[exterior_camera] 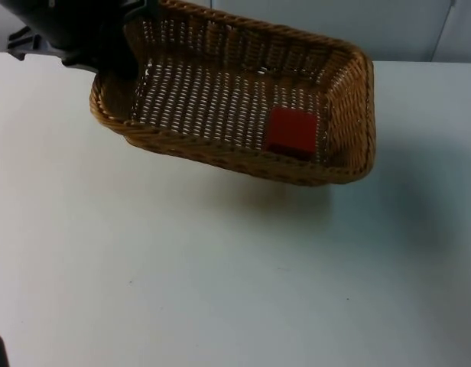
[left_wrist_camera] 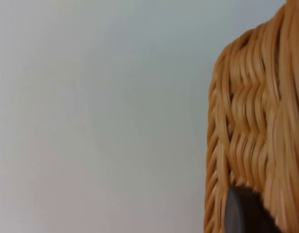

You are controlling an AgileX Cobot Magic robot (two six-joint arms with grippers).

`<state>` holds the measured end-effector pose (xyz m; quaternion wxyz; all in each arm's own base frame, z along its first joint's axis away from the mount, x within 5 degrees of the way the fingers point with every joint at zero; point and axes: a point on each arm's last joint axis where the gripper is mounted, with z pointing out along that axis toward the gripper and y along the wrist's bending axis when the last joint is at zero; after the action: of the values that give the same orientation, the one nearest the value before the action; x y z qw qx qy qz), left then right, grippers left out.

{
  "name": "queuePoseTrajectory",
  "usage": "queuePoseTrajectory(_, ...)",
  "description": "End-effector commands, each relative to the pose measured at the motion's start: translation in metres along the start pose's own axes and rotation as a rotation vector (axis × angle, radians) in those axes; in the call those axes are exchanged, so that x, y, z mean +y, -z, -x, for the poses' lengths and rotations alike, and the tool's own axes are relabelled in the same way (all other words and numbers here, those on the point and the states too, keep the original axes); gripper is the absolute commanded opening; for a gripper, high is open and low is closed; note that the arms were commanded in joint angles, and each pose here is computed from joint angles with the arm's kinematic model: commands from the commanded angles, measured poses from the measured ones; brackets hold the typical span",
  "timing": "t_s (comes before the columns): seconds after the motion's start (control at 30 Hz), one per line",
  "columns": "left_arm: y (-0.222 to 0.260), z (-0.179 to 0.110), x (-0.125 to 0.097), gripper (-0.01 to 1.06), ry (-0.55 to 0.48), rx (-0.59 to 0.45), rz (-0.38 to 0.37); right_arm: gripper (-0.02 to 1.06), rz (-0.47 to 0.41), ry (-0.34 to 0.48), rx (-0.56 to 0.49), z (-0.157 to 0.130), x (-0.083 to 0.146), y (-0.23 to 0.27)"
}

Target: Pick up the basket with the left hand and place the cube into the basket with the right hand.

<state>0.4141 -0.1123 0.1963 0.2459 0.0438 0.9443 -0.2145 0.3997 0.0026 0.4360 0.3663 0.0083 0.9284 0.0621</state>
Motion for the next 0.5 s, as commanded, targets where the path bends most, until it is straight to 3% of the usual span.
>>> queuePoseTrajectory(0.0, -0.001, -0.001, -0.002, 0.0, 0.036, 0.028, -0.03, 0.0, 0.004, -0.003, -0.024, 0.002, 0.0, 0.009)
queuePoseTrajectory(0.3, -0.025, -0.026, 0.006, 0.0, 0.042, 0.246, -0.056, 0.0, 0.018, -0.008, -0.024, 0.002, 0.001, 0.009)
queuePoseTrajectory(0.47, -0.03, -0.028, 0.01, 0.01, 0.018, 0.256, -0.04, 0.0, 0.022, -0.009, -0.024, 0.002, 0.002, 0.009)
